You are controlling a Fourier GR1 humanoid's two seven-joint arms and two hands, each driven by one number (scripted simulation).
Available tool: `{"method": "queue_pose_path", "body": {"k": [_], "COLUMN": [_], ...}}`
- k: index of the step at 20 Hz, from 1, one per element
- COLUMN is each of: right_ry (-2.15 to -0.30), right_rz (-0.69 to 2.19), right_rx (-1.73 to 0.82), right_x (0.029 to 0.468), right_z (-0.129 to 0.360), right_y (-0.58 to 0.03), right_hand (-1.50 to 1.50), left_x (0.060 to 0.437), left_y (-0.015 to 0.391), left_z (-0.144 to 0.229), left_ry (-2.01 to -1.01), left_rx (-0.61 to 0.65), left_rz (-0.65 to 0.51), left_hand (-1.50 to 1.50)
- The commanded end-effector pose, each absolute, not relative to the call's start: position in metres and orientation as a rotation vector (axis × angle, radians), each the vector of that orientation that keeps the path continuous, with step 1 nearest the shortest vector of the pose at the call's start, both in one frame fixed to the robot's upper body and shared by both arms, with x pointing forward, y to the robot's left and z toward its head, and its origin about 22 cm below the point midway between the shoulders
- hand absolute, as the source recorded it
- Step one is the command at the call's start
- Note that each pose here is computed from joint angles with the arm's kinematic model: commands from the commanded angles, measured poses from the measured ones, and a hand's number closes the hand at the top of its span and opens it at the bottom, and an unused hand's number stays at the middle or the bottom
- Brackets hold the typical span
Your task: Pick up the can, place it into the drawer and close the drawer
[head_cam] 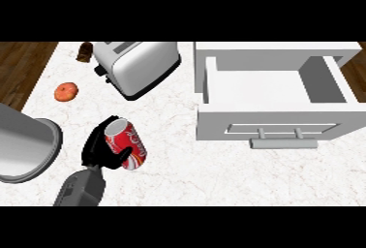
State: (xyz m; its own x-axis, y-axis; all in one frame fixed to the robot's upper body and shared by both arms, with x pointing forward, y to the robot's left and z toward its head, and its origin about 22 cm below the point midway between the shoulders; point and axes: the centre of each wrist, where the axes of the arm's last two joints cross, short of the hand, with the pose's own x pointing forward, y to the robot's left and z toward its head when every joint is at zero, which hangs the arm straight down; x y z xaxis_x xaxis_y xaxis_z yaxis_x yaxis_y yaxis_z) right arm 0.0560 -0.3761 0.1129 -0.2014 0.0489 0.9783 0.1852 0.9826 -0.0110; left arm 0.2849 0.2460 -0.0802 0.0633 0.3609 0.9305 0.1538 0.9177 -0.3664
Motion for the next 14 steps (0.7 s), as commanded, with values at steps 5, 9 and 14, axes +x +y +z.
{"method": "queue_pose_path", "body": {"k": [5,9,14], "right_ry": [-1.781,-1.789,-1.775], "right_rz": [-0.134,-0.122,-0.128], "right_rx": [-0.166,-0.179,-0.175], "right_x": [0.064,0.047,0.051], "right_z": [0.121,0.115,0.120], "right_y": [-0.377,-0.371,-0.370], "right_hand": [-1.50,-1.50,-1.50], "left_x": [0.312,0.323,0.333], "left_y": [0.230,0.206,0.192], "left_z": [-0.028,0.006,0.037], "left_ry": [-1.592,-1.664,-1.666], "left_rx": [-0.256,-0.249,-0.232], "left_rz": [0.296,0.249,0.214], "left_hand": [1.50,1.50,1.50]}}
